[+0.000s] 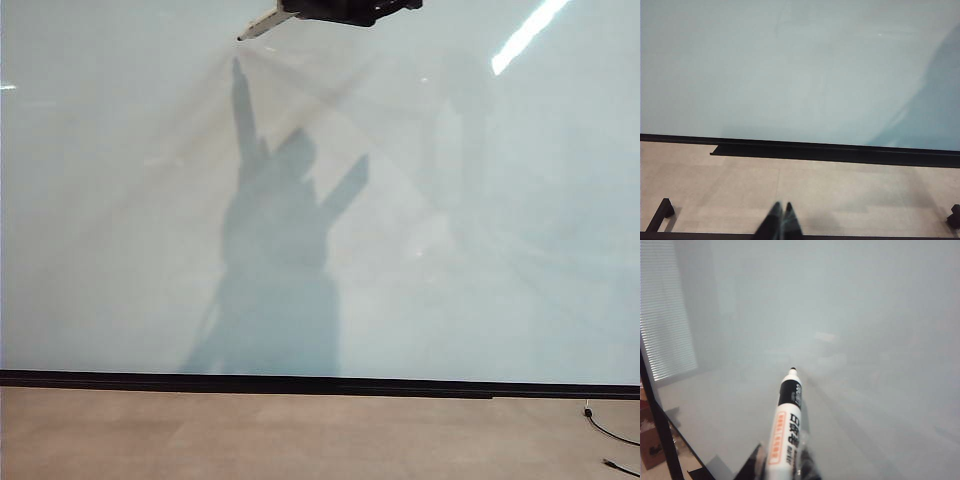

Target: Pick up the pen on the shelf to the right of the whiteboard and write the letter Z.

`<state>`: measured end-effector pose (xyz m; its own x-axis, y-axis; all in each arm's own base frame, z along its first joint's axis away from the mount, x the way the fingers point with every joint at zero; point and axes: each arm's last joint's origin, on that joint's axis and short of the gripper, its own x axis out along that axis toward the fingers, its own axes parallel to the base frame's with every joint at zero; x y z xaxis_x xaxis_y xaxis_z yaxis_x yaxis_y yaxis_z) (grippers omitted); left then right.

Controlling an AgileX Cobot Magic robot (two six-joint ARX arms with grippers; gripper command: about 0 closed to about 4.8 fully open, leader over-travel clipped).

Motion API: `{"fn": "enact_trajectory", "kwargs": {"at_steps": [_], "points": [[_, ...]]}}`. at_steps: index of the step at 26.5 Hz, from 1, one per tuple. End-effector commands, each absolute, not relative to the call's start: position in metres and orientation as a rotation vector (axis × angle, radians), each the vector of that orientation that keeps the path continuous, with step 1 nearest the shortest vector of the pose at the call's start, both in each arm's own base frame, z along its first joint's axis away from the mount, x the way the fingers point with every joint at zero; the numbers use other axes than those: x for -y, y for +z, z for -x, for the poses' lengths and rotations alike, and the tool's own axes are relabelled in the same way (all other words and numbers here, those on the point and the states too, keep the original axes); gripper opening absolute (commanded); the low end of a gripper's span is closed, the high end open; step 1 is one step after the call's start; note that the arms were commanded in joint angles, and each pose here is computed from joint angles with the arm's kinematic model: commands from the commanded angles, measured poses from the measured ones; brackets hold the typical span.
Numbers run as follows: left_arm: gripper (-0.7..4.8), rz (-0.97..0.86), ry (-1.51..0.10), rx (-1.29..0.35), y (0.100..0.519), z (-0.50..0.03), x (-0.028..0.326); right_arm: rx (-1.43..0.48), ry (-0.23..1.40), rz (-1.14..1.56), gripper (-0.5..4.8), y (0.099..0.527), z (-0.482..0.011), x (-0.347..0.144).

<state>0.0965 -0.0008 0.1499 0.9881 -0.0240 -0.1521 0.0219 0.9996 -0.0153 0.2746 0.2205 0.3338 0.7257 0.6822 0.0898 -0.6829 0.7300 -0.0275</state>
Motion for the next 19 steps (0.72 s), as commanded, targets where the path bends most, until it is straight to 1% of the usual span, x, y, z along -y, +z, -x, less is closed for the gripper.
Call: {"fn": "enact_trajectory", "kwargs": {"at_steps": [1,10,14,19], "points": [[-0.05,0.009,-0.024,-0.146,0.1512,-0.0965,0.0008,0.107,0.773,-0.010,-0.05,0.3388,-0.2756,-0.2220],[-0.04,0.009,-0.024,-0.146,0.1512,-0.0965,0.0008,0.094,0.754,-0.015,-0.05,0.3388,-0.2790,-0.2183],[-0.04,0.009,-0.024,-0.146,0.1512,-0.0965,0.0008,0.085,0.698,-0.023,-0.05,0.3384,-0.2801,-0.2171],[-0.04,0.009,-0.024,-0.146,0.1512,-0.0965,0.0008,0.086,0.694,-0.024,-0.05,0.3387,-0.2802,-0.2167]]}}
